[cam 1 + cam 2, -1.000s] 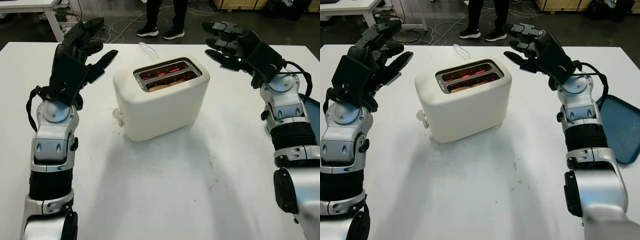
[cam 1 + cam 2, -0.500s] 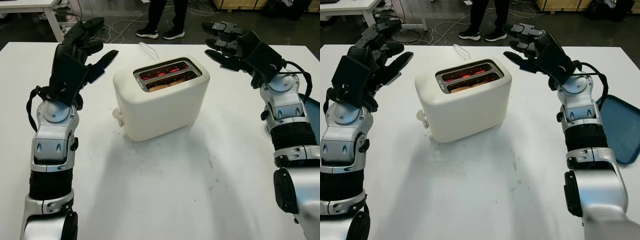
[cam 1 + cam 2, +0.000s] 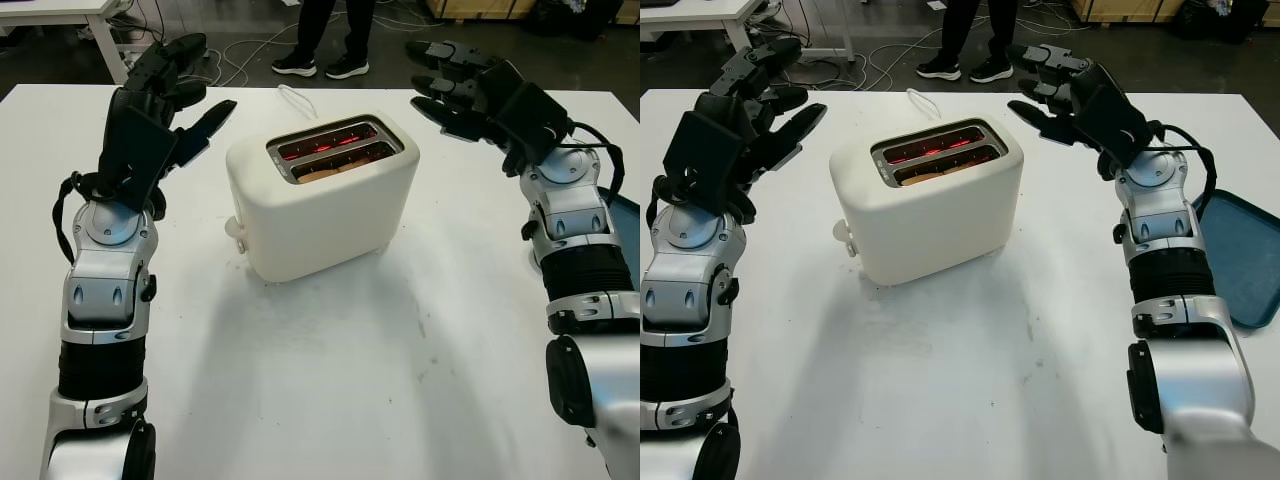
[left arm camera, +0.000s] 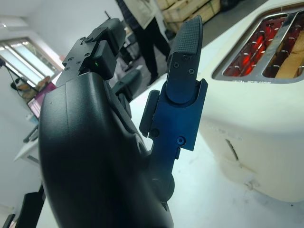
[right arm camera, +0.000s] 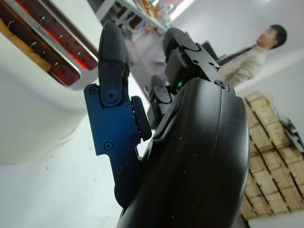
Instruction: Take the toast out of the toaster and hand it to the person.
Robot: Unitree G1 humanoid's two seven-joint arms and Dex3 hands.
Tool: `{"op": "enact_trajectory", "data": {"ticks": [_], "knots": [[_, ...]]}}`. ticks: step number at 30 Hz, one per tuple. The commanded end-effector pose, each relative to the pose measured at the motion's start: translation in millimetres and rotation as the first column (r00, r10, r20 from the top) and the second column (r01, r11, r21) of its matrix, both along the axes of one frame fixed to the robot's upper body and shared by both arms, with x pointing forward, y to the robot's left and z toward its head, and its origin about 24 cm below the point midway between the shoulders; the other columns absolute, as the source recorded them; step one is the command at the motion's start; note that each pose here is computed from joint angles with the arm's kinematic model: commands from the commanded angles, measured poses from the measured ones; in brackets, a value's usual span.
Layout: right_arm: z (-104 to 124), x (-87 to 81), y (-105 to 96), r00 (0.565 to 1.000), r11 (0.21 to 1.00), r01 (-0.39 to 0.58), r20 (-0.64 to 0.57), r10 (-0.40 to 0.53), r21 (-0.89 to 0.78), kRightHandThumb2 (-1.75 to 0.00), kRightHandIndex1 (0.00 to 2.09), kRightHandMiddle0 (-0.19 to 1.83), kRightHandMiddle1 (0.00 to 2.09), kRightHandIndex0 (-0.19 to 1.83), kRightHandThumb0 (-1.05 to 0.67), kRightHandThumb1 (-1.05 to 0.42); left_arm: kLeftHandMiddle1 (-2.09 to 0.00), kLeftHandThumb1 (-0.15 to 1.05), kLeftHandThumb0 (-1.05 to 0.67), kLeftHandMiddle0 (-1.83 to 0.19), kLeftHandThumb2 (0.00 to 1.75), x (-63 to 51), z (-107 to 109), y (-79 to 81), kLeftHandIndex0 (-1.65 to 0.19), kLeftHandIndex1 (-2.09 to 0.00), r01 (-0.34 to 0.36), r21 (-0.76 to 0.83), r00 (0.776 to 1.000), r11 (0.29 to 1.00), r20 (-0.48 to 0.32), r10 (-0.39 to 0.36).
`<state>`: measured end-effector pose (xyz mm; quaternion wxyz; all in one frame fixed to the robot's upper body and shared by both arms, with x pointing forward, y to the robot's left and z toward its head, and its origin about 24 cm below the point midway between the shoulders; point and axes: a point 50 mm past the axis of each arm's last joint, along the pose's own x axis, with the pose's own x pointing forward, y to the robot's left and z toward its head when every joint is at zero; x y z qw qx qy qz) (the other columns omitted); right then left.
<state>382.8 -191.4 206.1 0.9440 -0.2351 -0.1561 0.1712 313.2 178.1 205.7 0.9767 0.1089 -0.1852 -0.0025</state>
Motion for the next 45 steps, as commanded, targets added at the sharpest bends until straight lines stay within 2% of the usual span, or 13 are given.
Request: {"op": "enact_trajectory", "data": {"ticks": [1,18,45], "knots": [[-0.8,-1.3,-0.9,1.0,1.0,0.006,0.012,-0.007,0.03,-0.29,0.0,0.36,0.0,0.36,-0.57,-0.92,-0.92,0.92,-0.52,0.0,0.07,-0.9,2.7,1.1,-0.21,-0.42,-0.005,-0.006,1.0,1.0,0.01,0.005],[-4.0,-5.8,-6.8,0.998,0.998,0.052,0.017,-0.053,0.024,-0.29,0.01,0.37,0.0,0.37,-0.56,-0.92,-0.9,0.92,-0.49,0.0,0.07,-7.4,5.5,-0.5,-0.18,-0.46,0.033,-0.055,0.999,0.998,0.025,-0.032],[-1.8,-6.9,-0.6,1.0,1.0,0.012,0.021,-0.013,0.019,-0.27,0.01,0.38,0.0,0.38,-0.59,-0.92,-0.88,0.92,-0.53,0.0,0.04,-5.8,4.1,1.6,-0.13,-0.54,0.022,-0.047,0.999,0.999,0.025,-0.021]]}}
